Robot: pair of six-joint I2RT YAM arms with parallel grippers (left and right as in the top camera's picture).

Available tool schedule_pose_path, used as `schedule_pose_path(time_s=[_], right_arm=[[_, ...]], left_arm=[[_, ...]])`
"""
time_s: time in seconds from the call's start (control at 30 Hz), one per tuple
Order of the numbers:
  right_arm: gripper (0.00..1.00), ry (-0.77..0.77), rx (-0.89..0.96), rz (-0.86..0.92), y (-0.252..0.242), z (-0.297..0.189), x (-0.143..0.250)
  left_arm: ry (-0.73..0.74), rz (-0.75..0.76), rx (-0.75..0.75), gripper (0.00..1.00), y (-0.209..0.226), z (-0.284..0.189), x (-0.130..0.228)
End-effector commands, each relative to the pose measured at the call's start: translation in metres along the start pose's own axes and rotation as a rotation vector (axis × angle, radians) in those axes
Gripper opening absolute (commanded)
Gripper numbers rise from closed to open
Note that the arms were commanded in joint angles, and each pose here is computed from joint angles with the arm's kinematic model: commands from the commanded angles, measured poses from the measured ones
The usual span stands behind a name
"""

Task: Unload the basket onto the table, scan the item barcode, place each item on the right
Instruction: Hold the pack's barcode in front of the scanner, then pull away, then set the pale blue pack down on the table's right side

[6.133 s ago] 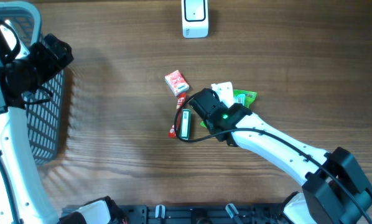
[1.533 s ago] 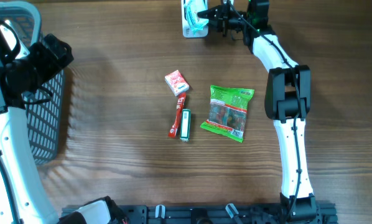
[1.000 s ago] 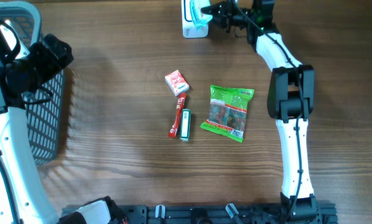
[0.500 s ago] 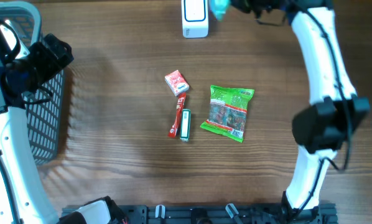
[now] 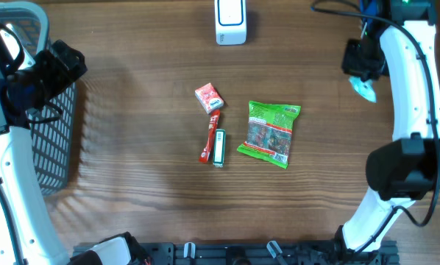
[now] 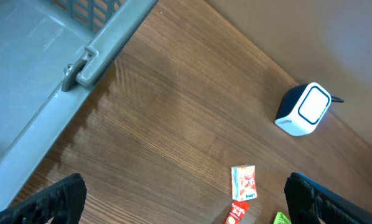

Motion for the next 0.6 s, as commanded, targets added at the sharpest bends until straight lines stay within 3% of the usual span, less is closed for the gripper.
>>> schedule_pose_path(time_s=[0.0, 0.3, 0.33, 0.4, 0.43, 0.5, 0.57], right_arm=[[0.04, 0.057, 0.133, 0.018, -0.018, 0.039, 0.004], [0.05, 0.142, 0.159, 0.005, -0.028, 0.106, 0.021], [0.09, 0.150, 0.160, -0.011, -0.028, 0.110, 0.023], [0.27, 0.161, 0.166, -0.017, -0.028, 0.115, 0.027], [0.63, 0.165, 0.166, -0.018, -0.027, 0.118, 0.028], [0.97, 0.167, 0.166, -0.022, -0.027, 0.122, 0.030], [1.00, 0.157, 0.146, -0.016, -0.024, 0.123, 0.028]], left_arm=[[-0.004, 0.024, 0.017, 1.00, -0.003, -0.002, -0.001], [-0.004, 0.024, 0.017, 1.00, -0.003, -0.002, -0.001], [-0.004, 0.024, 0.017, 1.00, -0.003, -0.002, -0.001], [-0.004, 0.024, 0.017, 1.00, -0.003, -0.002, -0.001], [-0.004, 0.024, 0.017, 1.00, -0.003, -0.002, -0.001], [-0.004, 0.024, 0.017, 1.00, -0.003, -0.002, -0.001], [-0.004, 0.024, 0.017, 1.00, -0.003, -0.002, -0.001]])
Point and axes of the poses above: each gripper's point midway between its finger pads, its own z axis out along the fingers, its own y axis along the line the jaws close on, x = y × z, the point moved 8 cm from there along -z, back along the fingers
